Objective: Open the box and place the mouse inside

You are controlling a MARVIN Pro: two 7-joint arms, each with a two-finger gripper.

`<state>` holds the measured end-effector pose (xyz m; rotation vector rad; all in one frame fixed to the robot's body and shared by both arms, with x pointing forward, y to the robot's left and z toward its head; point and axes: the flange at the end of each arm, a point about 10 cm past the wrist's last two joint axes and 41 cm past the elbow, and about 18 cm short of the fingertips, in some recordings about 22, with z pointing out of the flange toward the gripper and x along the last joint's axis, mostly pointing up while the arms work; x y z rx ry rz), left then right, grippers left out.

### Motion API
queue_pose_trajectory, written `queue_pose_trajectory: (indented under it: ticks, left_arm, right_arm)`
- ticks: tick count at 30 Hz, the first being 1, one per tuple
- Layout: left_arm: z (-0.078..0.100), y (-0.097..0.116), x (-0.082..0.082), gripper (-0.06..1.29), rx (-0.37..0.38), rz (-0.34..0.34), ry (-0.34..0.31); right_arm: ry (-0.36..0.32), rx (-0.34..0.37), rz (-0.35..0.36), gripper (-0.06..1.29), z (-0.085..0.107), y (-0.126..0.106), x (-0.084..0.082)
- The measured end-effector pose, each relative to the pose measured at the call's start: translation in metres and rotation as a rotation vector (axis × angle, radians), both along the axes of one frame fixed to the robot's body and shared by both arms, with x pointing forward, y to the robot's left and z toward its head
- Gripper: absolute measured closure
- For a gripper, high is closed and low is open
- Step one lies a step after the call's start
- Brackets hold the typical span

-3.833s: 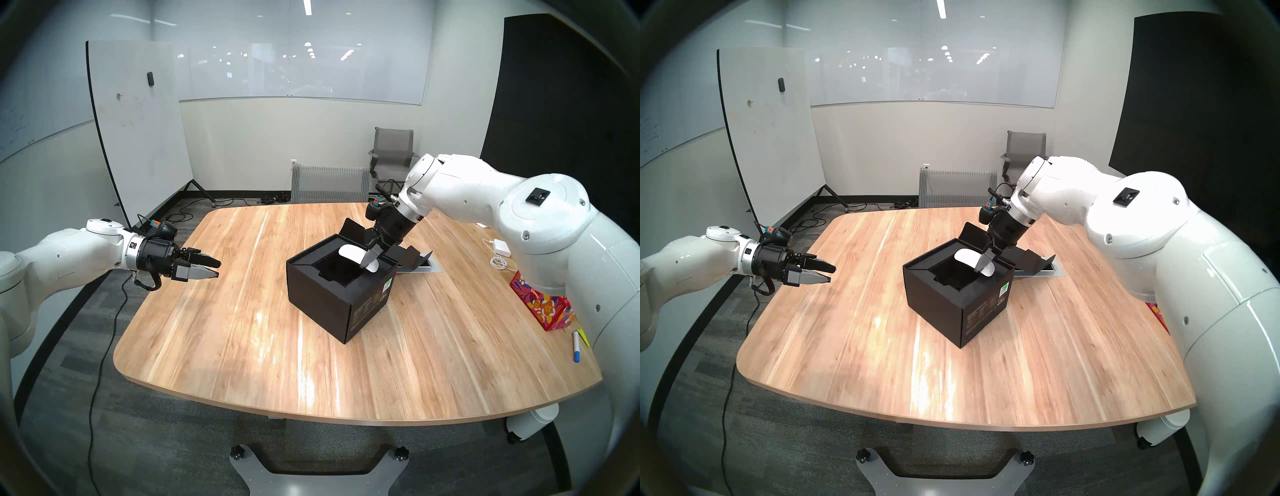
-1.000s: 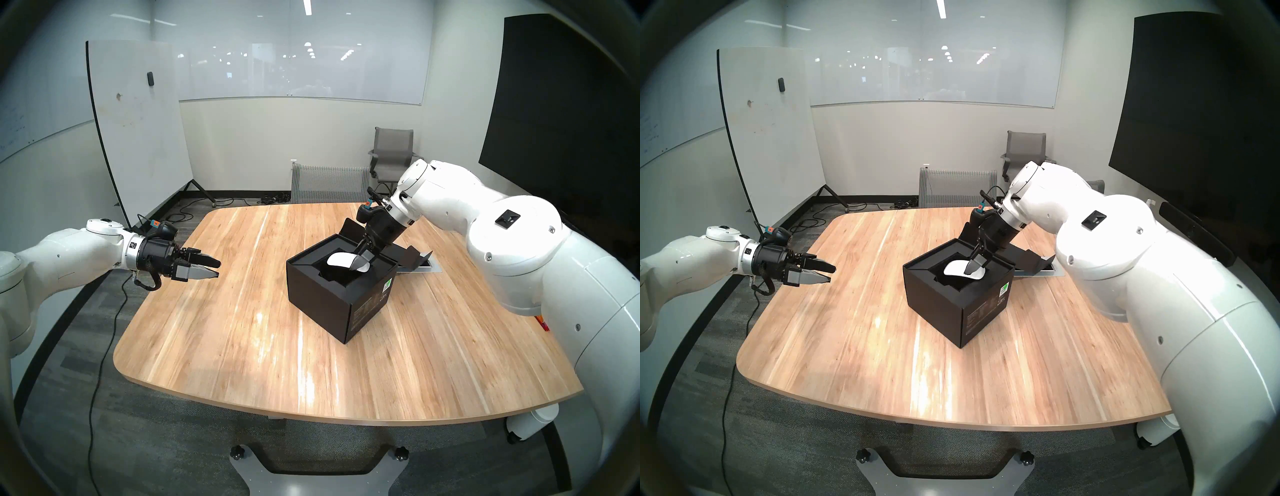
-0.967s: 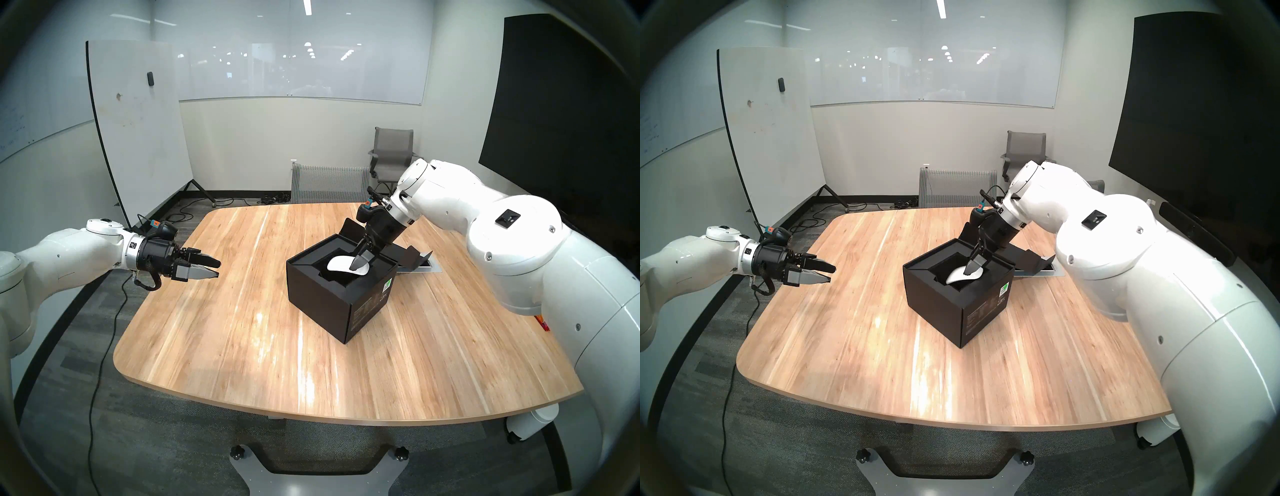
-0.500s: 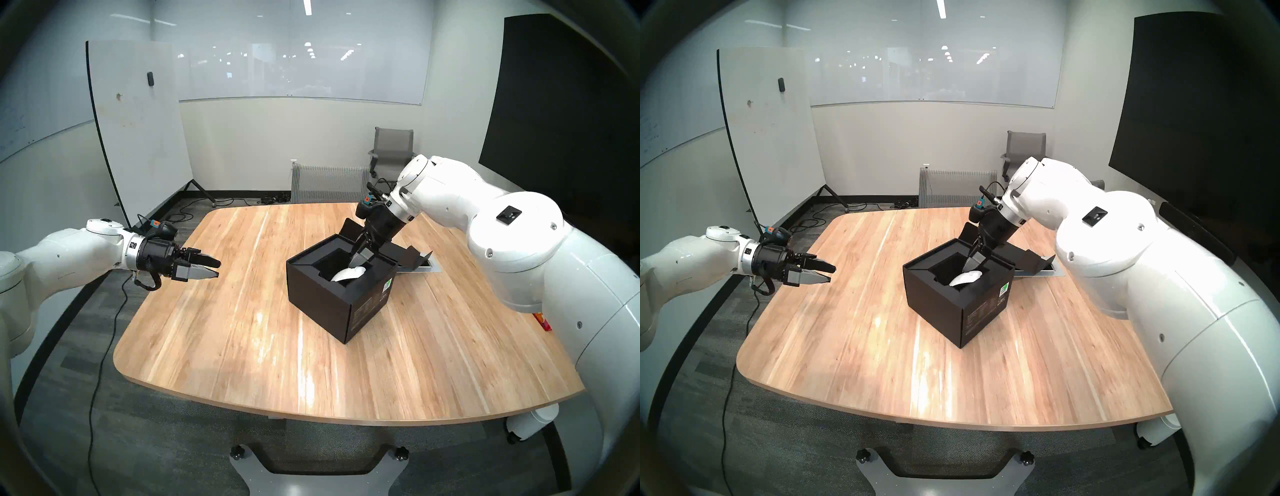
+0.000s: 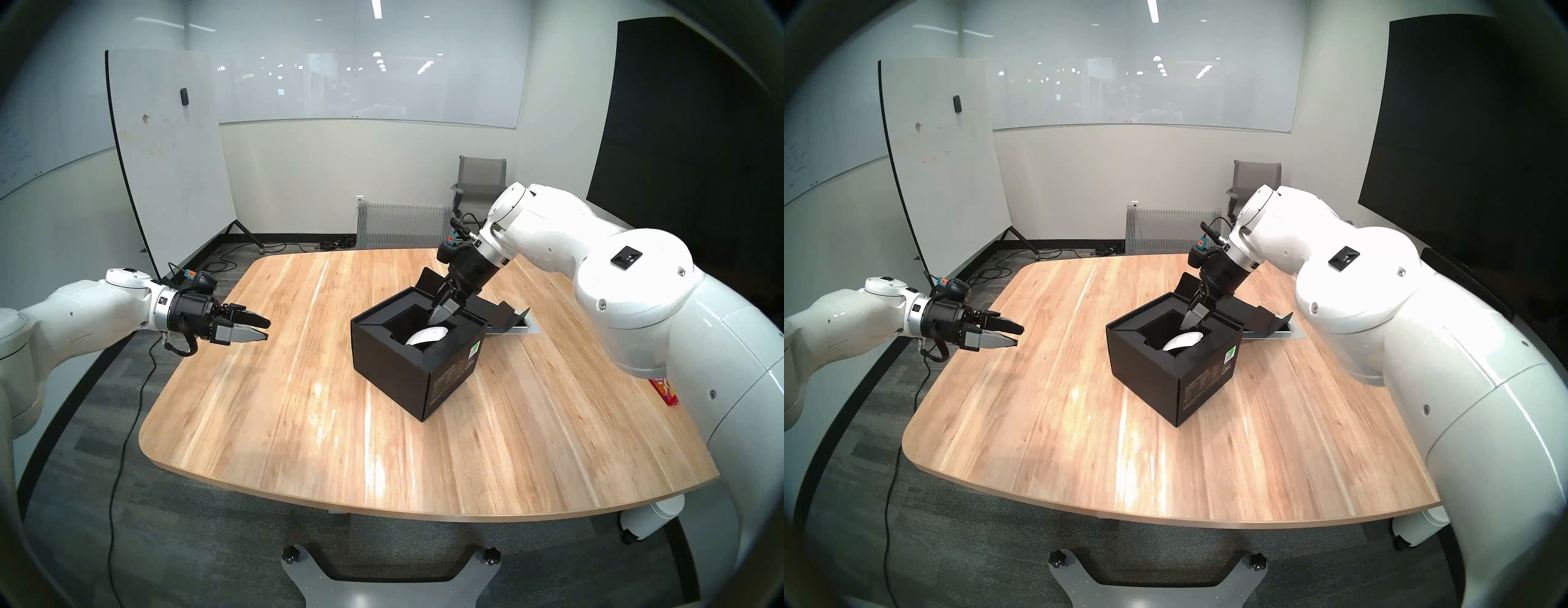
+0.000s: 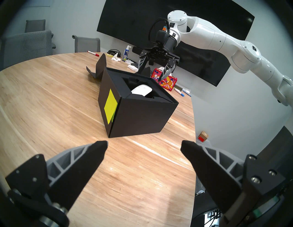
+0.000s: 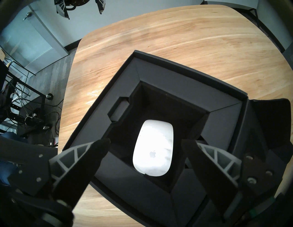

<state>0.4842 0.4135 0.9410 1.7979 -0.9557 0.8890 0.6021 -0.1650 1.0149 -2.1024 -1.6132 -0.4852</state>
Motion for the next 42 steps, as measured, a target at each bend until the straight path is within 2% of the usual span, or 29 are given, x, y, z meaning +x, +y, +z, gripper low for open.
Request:
queue_pose_trajectory:
  ticks: [14,31,42]
  left_arm:
    - [0.0,-0.002,0.0,-0.04,-0.002,-0.005,0.001]
    - [0.0,-0.002,-0.002,-0.04,-0.004,-0.012,0.002]
    - [-0.001,-0.002,-0.004,-0.04,-0.005,-0.014,0.002]
  right_arm:
    - [0.028,0.008,-0.043,0.03,0.008,-0.015,0.0]
    - [0.121,0.047,-0.037,0.03,-0.008,-0.016,-0.011]
    - [0.161,0.052,-0.043,0.03,-0.008,-0.022,-0.017]
